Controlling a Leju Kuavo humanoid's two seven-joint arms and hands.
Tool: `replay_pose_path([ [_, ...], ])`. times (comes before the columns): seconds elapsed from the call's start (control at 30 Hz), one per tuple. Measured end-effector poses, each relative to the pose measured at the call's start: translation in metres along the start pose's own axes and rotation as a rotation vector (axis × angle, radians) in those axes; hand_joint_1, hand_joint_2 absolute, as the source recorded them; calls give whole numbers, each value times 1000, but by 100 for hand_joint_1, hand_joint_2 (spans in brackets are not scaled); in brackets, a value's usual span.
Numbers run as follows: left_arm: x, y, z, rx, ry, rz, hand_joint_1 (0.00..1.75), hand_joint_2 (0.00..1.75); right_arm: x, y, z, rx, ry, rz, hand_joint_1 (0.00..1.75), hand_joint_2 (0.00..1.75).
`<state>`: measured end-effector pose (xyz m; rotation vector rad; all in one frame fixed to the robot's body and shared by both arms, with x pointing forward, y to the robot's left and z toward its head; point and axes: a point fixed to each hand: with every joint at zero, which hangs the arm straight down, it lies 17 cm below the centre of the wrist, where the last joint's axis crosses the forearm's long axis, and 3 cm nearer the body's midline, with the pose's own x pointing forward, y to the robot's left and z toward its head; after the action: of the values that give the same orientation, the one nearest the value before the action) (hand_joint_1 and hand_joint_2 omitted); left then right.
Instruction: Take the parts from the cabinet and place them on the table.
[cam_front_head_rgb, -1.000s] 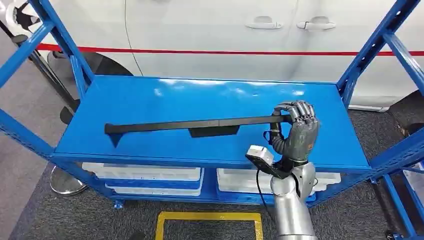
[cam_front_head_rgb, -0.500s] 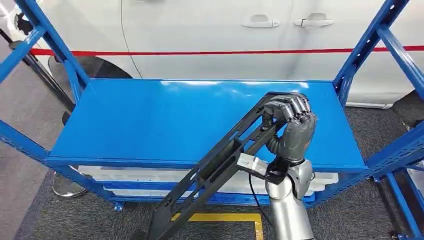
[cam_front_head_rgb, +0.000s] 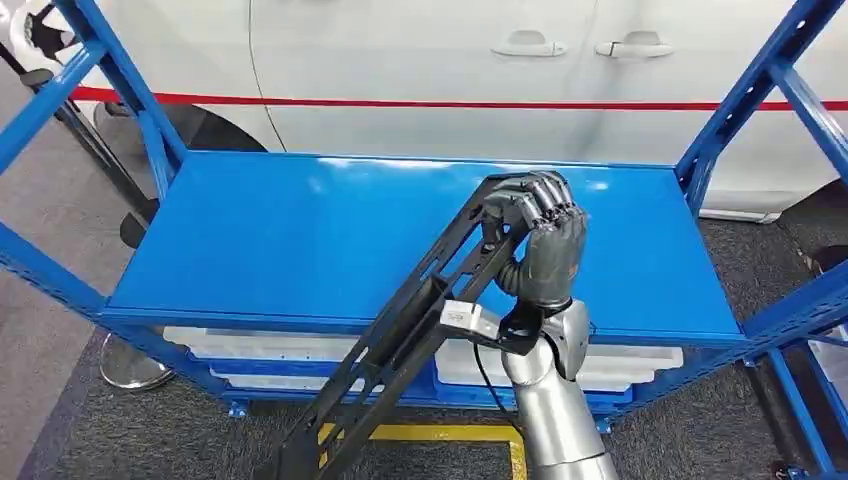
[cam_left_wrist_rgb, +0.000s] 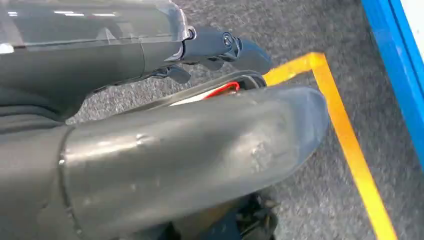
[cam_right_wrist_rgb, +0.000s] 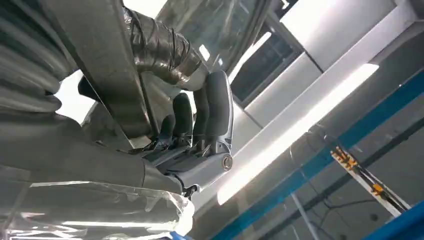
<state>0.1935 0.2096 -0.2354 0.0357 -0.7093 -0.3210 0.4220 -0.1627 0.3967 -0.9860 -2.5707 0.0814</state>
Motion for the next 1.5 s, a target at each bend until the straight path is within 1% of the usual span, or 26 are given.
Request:
replay_pose_path([
  [0.2, -4, -3, 2, 1, 10, 17, 0, 0, 9, 12, 5, 39, -22, -26, 175, 175],
  [0.5, -3, -6, 2, -1, 10, 22, 0, 0, 16, 17, 3, 47, -40, -40, 175, 175],
  [0.63, -10, -8, 4, -7, 39, 38, 0, 0, 16, 23, 5, 58, -6, -76, 175, 175],
  [0.73, -13, -7, 4, -5, 57, 26, 0, 0, 23, 32, 6, 79, -3, -101, 175, 175],
  [0.93, -17, -9, 4, -11, 77, 2, 0, 0, 53, 50, 7, 131, -40, -160, 175, 175],
  [1.2, 5, -25, -1, -70, 31, -38, 0, 0, 56, 55, 12, 166, -59, -135, 175, 175],
  [1.33, 9, -35, 0, -91, 21, -50, 0, 0, 59, 56, 15, 167, -57, -149, 175, 175],
  [1.5, 11, -38, 0, -100, 15, -62, 0, 0, 61, 58, 16, 168, -59, -162, 175, 175],
])
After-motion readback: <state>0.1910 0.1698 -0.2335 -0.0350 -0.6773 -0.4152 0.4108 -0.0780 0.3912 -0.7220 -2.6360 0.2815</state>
